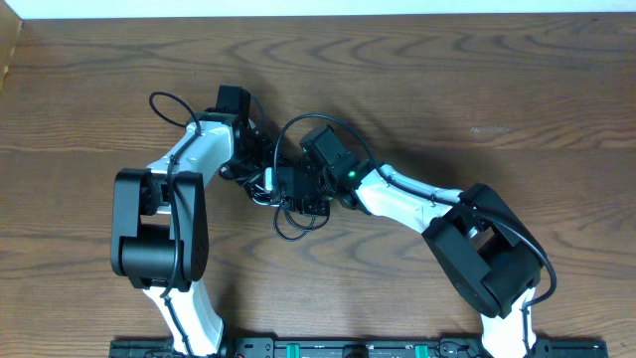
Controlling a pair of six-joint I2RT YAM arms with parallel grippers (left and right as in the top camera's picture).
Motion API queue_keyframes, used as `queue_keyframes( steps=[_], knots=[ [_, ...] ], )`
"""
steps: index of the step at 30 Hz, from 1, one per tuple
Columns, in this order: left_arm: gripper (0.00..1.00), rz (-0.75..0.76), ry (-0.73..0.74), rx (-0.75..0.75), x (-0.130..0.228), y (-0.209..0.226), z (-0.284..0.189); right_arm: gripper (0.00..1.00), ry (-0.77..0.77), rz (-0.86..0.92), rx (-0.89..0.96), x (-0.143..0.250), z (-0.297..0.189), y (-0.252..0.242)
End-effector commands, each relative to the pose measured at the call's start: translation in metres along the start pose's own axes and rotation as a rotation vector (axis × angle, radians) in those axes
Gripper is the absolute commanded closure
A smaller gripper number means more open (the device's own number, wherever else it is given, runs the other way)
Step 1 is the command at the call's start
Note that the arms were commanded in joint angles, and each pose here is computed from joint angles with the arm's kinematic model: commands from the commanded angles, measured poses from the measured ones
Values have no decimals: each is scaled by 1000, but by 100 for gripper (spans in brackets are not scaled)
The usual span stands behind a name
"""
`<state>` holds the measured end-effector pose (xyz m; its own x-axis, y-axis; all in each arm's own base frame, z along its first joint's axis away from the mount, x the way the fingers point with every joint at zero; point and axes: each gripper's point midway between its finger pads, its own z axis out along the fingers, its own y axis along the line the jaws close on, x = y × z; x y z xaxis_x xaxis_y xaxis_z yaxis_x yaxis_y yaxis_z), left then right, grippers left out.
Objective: Untangle cables
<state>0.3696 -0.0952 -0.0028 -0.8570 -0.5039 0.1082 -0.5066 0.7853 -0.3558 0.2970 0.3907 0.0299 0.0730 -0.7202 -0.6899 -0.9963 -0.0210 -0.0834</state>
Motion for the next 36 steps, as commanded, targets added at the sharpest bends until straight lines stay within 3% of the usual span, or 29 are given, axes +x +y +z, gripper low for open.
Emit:
queue_keyframes(
  steps=[1,18,36],
  knots=[
    [92,-51,4,-178,3,48,25,59,26,-1,31,3,4,-5],
    [92,-49,0,-176,2,48,25,57,52,-25,38,10,6,-6],
    [92,-49,-2,-180,2,49,25,62,88,1,78,17,5,-12]
  ],
)
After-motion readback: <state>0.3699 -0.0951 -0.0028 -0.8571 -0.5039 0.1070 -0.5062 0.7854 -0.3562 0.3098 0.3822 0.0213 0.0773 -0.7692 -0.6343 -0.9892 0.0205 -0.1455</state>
